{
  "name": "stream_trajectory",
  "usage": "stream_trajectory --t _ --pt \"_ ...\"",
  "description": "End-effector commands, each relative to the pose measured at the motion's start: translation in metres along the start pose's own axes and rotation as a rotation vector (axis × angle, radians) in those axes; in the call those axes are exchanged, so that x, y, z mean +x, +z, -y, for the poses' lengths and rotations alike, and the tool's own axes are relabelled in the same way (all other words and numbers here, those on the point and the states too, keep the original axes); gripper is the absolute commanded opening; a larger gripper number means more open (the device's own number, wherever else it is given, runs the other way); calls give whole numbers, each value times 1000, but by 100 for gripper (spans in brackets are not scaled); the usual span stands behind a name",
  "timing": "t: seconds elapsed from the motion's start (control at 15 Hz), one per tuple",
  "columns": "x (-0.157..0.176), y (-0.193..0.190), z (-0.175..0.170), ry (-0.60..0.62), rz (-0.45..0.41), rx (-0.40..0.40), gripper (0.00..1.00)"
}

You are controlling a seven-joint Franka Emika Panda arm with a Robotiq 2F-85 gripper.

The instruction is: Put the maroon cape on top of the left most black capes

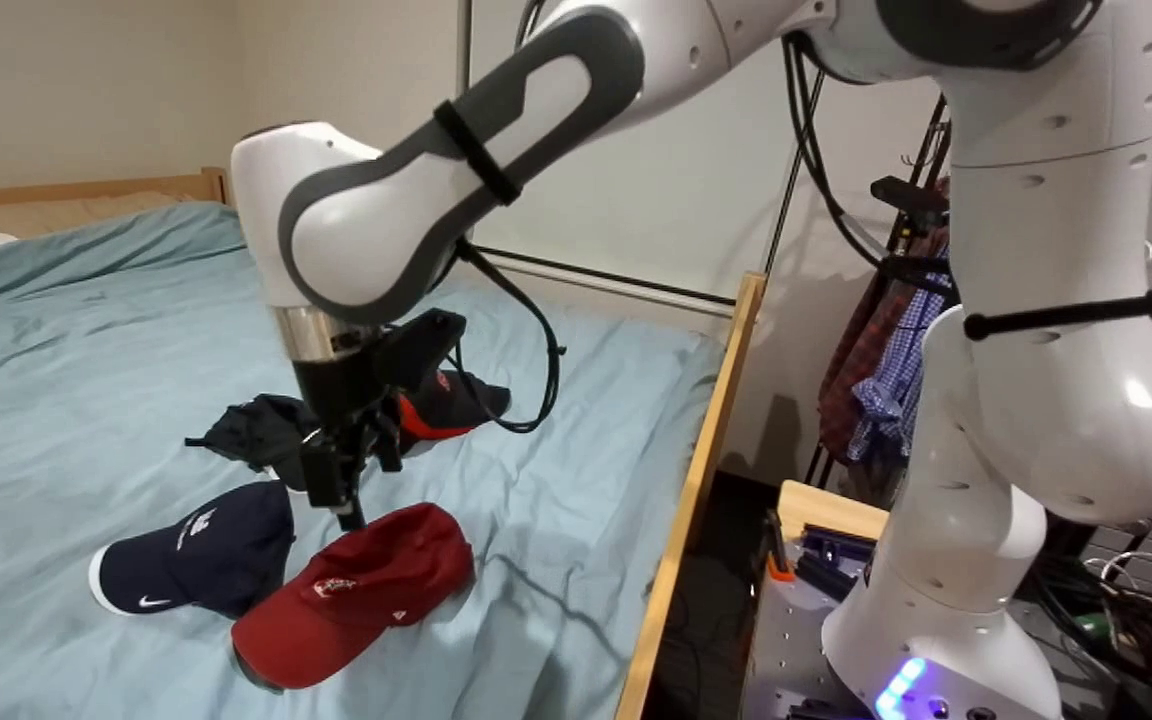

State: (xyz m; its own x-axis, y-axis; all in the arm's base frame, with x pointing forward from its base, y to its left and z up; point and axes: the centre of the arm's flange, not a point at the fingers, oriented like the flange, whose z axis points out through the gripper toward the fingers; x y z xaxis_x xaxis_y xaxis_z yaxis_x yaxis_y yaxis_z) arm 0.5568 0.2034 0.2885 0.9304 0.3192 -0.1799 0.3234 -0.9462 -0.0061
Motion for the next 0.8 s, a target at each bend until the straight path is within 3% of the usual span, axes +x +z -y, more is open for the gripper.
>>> stream_trajectory --t 0.0,0.27,0.33,0.67,0.73 --pt "48 39 21 -47 9 -75 100" --pt "84 64 38 -76 -90 -196 100" --pt "59 61 33 -79 -50 -144 100" --pt "65 68 38 -63 -49 -160 100" --pt "72 72 44 -56 -15 -159 100"
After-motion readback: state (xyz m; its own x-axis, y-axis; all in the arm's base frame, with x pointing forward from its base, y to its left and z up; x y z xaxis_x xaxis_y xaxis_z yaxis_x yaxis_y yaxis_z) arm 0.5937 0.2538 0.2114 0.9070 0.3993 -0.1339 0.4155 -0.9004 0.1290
